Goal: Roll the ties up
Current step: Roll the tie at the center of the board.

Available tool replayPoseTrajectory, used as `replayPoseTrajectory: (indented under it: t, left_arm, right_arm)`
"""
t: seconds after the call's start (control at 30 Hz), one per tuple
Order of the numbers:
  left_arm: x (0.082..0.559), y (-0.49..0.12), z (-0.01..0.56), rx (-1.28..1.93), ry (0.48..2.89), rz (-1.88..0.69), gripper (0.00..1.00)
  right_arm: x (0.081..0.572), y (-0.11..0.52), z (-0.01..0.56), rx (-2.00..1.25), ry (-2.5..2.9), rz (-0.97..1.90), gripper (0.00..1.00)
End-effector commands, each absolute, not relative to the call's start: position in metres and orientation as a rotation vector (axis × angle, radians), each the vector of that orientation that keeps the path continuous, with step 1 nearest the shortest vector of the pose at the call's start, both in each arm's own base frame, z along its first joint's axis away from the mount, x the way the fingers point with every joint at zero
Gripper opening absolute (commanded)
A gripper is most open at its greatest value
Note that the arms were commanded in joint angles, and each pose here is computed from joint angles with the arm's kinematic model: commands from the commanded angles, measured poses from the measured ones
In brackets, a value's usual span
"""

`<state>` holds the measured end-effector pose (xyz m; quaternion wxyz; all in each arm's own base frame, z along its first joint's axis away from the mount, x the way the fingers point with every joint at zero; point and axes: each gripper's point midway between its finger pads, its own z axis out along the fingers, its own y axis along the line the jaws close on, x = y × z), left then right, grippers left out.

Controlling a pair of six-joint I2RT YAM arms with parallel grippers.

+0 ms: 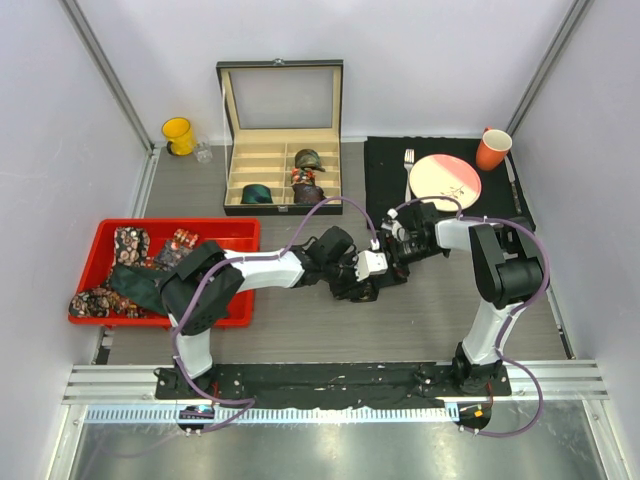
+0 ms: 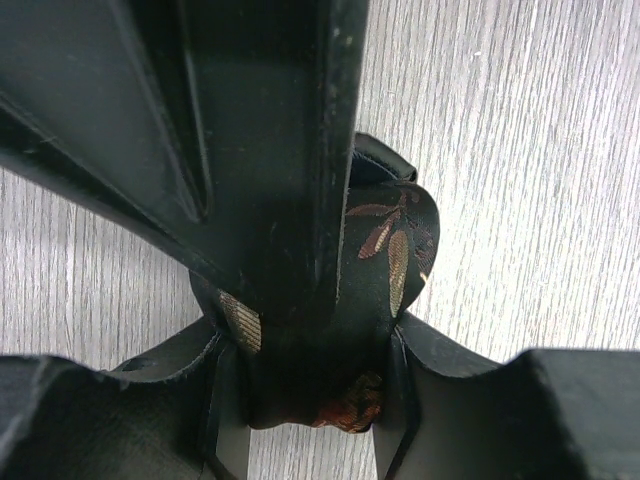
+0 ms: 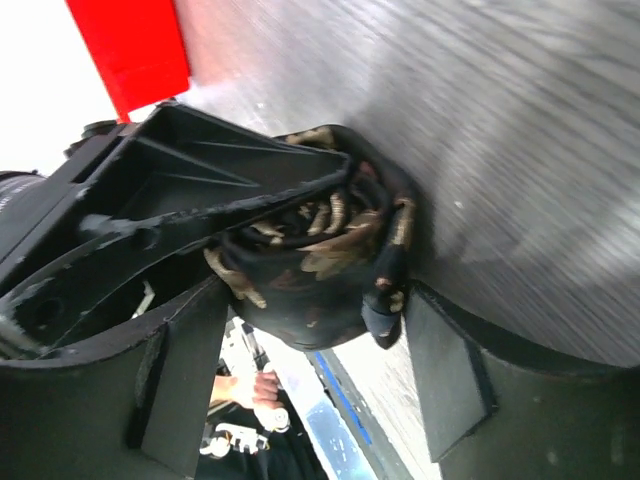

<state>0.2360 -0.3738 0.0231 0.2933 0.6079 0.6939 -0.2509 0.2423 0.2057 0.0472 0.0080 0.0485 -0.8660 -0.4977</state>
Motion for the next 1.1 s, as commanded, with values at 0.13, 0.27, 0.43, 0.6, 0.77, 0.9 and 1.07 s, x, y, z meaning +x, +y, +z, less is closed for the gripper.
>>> replayPoseTrajectory:
  t: [0.13,0.27,0.43,0.6,0.77,0.9,1.07]
  left_arm:
    - [0.213,-0.333,-0.027,1.731,2.049,-0.591,0.03]
    - [0.214,-0.334,-0.027,1.73,2.048,-0.589,0.06]
    - [0.214,-0.333,-0.029,1.725,2.059,-0.584,0.13]
    - [0.215,-0.334,-0.026,1.713,2.053,-0.588,0.27]
    - [0.223,-0.342,0.005,1.617,1.96,-0.595,0.6]
    - [0.232,-0.348,0.052,1.501,1.841,-0.603,0.95]
    - [0.241,-0.349,0.119,1.348,1.7,-0.597,1.0]
  right_arm:
    - [0.246,0.201,0.044,0.211,-2.767,-1.48,0.45]
    - [0.245,0.204,0.037,0.174,-2.728,-1.487,0.38]
    - [0.242,0.208,0.041,0.188,-2.715,-1.5,0.5]
    - [0.243,0.205,0.034,0.21,-2.731,-1.457,0.01]
    - [0.243,0.202,0.035,0.238,-2.752,-1.434,0.01]
    - [0.245,0.203,0.045,0.284,-2.771,-1.466,0.01]
    - [0.244,0.209,0.061,0.327,-2.776,-1.512,0.01]
